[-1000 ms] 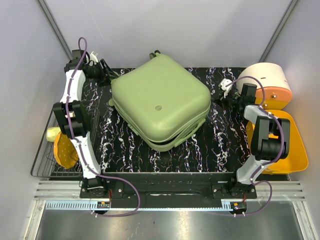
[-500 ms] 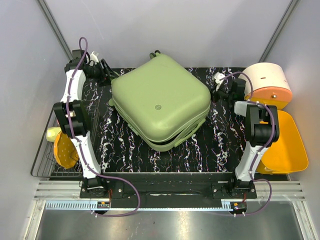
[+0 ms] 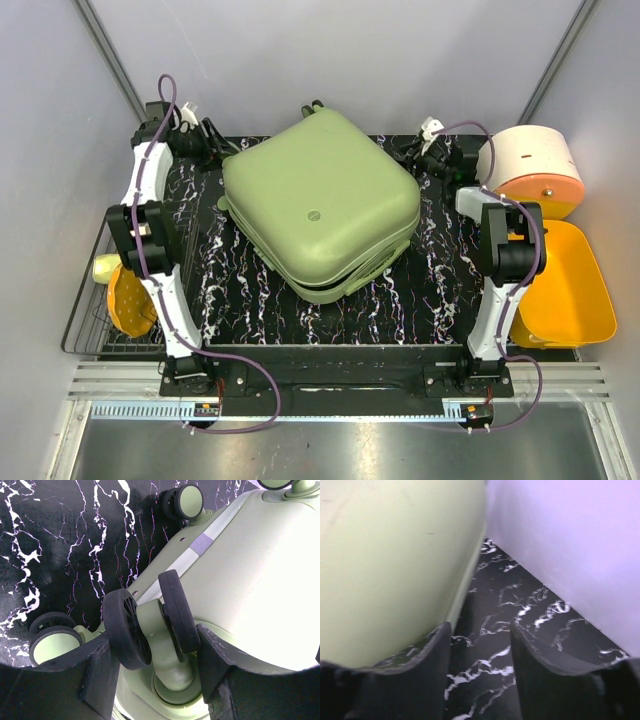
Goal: Open, take out, and arrange the luggage
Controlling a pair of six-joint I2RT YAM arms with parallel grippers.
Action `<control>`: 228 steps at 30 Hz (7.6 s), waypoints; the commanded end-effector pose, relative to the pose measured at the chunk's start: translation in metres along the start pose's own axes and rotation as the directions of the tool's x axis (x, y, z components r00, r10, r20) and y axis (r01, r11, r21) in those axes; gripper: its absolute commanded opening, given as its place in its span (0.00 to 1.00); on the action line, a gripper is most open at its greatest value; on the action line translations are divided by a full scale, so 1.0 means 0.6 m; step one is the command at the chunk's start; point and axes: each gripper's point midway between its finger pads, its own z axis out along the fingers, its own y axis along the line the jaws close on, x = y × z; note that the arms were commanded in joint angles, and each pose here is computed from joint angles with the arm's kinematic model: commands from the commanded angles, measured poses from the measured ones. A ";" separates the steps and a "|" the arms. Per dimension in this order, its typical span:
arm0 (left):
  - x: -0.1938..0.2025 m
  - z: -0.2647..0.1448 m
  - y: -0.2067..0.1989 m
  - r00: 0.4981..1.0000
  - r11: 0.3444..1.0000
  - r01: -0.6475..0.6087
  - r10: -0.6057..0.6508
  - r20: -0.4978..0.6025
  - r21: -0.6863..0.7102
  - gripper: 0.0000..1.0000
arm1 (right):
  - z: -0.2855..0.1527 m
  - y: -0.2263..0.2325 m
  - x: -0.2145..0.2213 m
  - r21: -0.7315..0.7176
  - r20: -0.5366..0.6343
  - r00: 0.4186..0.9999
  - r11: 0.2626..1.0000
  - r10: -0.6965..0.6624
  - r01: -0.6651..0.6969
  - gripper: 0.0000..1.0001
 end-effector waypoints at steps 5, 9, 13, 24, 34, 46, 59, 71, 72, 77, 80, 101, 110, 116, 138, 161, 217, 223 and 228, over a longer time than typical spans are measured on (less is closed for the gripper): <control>0.042 -0.041 0.012 0.996 0.997 -0.062 0.064 0.061 -0.045 0.00 | -0.092 -0.109 -0.167 0.282 -0.087 0.996 0.959 -0.015 0.039 0.86; 0.070 -0.062 0.033 0.997 0.997 0.012 -0.005 0.082 -0.076 0.00 | -0.138 -0.095 -0.255 0.341 -0.129 0.991 0.938 -0.023 0.066 0.94; 0.118 -0.076 0.040 0.996 0.994 0.059 -0.052 0.078 -0.088 0.02 | -0.187 -0.036 -0.264 0.349 -0.208 0.973 0.937 0.098 -0.020 0.99; 0.186 -0.129 0.019 0.992 0.992 0.076 -0.065 0.108 -0.099 0.03 | -0.347 0.260 -0.105 0.533 -0.273 0.549 0.599 0.790 -0.598 0.96; 0.212 -0.142 0.011 0.991 0.992 0.090 -0.080 0.105 -0.089 0.01 | -0.336 0.339 0.003 0.567 -0.113 0.202 0.230 0.973 -0.791 0.80; 0.235 -0.151 0.011 0.992 0.992 0.085 -0.076 0.101 -0.092 0.00 | -0.247 0.337 0.105 0.602 -0.162 0.148 0.217 0.976 -0.769 0.64; 0.242 -0.165 0.009 0.978 0.983 0.169 -0.158 0.135 -0.071 0.02 | -0.107 0.157 0.073 0.566 -0.122 0.355 0.358 0.927 -0.743 0.00; 0.138 -0.170 -0.003 0.919 0.962 0.274 -0.259 0.296 -0.008 0.38 | 0.032 -0.003 0.034 0.493 -0.053 0.514 0.470 0.856 -0.732 0.48; 0.133 -0.177 -0.010 0.917 0.965 0.261 -0.249 0.311 0.002 0.43 | 0.032 -0.005 0.023 0.485 -0.048 0.523 0.478 0.851 -0.733 0.54; 0.128 -0.213 -0.020 0.911 0.982 0.189 -0.167 0.377 -0.020 0.87 | 0.003 -0.026 -0.052 0.460 -0.024 0.625 0.564 0.780 -0.686 0.77; 0.127 -0.245 -0.022 0.909 0.990 0.129 -0.091 0.407 -0.066 0.99 | -0.017 -0.026 -0.093 0.443 -0.033 0.679 0.619 0.733 -0.648 0.81; 0.149 -0.287 -0.002 -0.032 -0.046 -0.996 0.985 -0.169 -0.080 0.97 | -0.199 0.256 -0.125 0.150 -0.406 0.713 0.811 0.572 -0.566 0.94; 0.142 -0.178 0.030 -0.213 -0.217 -0.976 0.958 -0.192 -0.001 0.93 | -0.231 0.303 -0.109 0.111 -0.447 0.736 0.847 0.509 -0.519 0.94; 0.136 -0.159 0.002 -0.129 -0.132 -0.991 0.984 -0.120 -0.013 0.53 | -0.248 0.327 -0.118 0.050 -0.446 0.777 0.879 0.445 -0.475 0.94; -0.025 -0.295 -0.239 0.300 0.375 -0.878 0.916 0.268 -0.298 0.00 | -0.166 0.378 -0.182 -0.180 -0.229 0.961 0.977 -0.153 0.112 0.78; 0.048 -0.363 -0.243 0.383 0.464 -0.867 0.854 0.352 -0.184 0.94 | 0.138 0.091 -0.440 0.455 0.034 0.858 0.773 -0.512 0.443 0.91; 0.406 -0.241 0.253 0.184 0.278 -0.954 0.840 -0.510 0.113 0.00 | 0.227 -0.048 -0.482 0.532 0.106 0.831 0.738 -0.546 0.416 1.00; 0.383 -0.260 0.228 0.155 0.235 -0.967 0.854 -0.496 0.102 0.42 | 0.206 -0.021 -0.472 0.472 0.098 0.863 0.787 -0.495 0.398 1.00; 0.356 -0.284 0.160 0.150 0.190 -0.980 0.904 -0.400 0.061 0.99 | 0.156 0.030 -0.456 0.383 0.065 0.894 0.839 -0.443 0.388 1.00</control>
